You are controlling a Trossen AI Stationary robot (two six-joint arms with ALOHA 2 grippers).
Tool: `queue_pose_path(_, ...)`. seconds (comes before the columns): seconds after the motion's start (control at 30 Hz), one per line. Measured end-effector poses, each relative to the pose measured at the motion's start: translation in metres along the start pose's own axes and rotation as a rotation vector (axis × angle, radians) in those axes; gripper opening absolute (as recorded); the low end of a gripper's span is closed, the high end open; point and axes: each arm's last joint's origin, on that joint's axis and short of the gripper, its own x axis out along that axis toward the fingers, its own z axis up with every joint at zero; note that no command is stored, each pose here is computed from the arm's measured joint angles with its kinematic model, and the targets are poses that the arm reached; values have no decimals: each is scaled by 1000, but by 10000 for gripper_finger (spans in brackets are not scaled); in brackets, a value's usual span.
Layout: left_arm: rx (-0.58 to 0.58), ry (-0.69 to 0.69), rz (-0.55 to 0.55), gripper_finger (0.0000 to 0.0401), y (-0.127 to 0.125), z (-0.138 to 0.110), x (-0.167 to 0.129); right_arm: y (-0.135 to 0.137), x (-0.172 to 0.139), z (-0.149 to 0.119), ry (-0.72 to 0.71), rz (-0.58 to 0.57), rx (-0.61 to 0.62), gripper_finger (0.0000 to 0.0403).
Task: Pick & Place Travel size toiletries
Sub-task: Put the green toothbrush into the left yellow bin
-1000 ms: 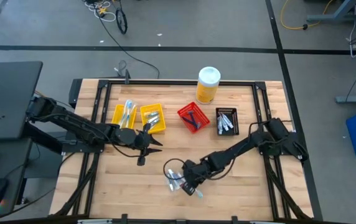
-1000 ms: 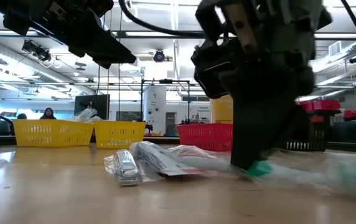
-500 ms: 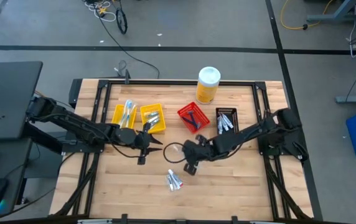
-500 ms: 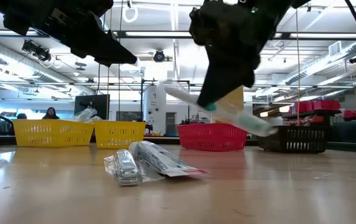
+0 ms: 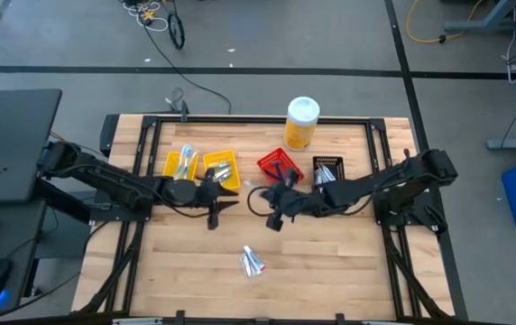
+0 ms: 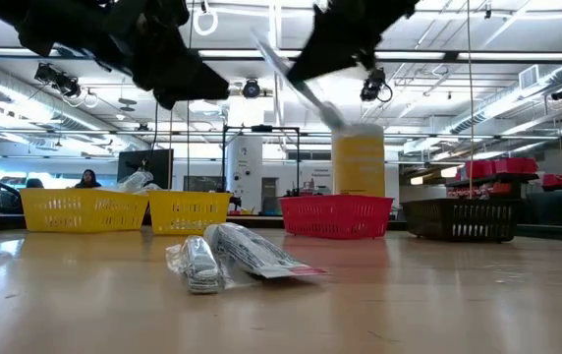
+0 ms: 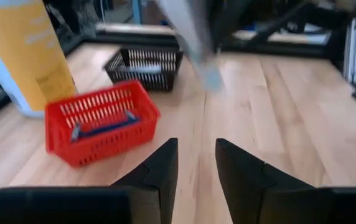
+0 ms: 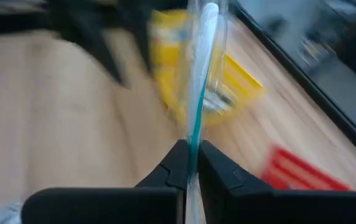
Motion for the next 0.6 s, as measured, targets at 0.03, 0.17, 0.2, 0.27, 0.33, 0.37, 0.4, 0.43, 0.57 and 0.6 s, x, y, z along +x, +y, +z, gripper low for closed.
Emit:
queue_pose_path(0.03,3,-16,-3,120,0,2,0,1,2,1,-29,38,-19,23)
queue_pose_path(0.17,-4,-59,-63,146,-2,6,0,0,11,5,-138,129,-17,23)
queue_pose_path(0.2,-5,-58,-79,154,-3,7,0,-2,12,6,-149,139,-5,23)
queue_pose_path(0.27,-8,-59,-86,171,-3,7,0,-6,15,6,-156,154,16,23)
queue_pose_path(0.33,-4,-68,-84,185,-3,8,0,-8,18,7,-166,184,29,23)
queue_pose_path(0.37,3,-80,-84,190,-3,9,0,-8,20,8,-182,210,37,23)
queue_pose_path(0.4,9,-98,-86,195,-3,10,-1,-7,21,8,-195,242,45,23)
queue_pose_path(0.43,9,-115,-88,199,-3,12,-1,-6,24,7,-199,259,49,23)
queue_pose_path(0.57,-4,-161,-97,208,-4,17,-1,-3,30,6,-223,282,40,24)
queue_pose_path(0.6,-6,-162,-92,208,-4,17,-1,-2,30,6,-232,283,43,24)
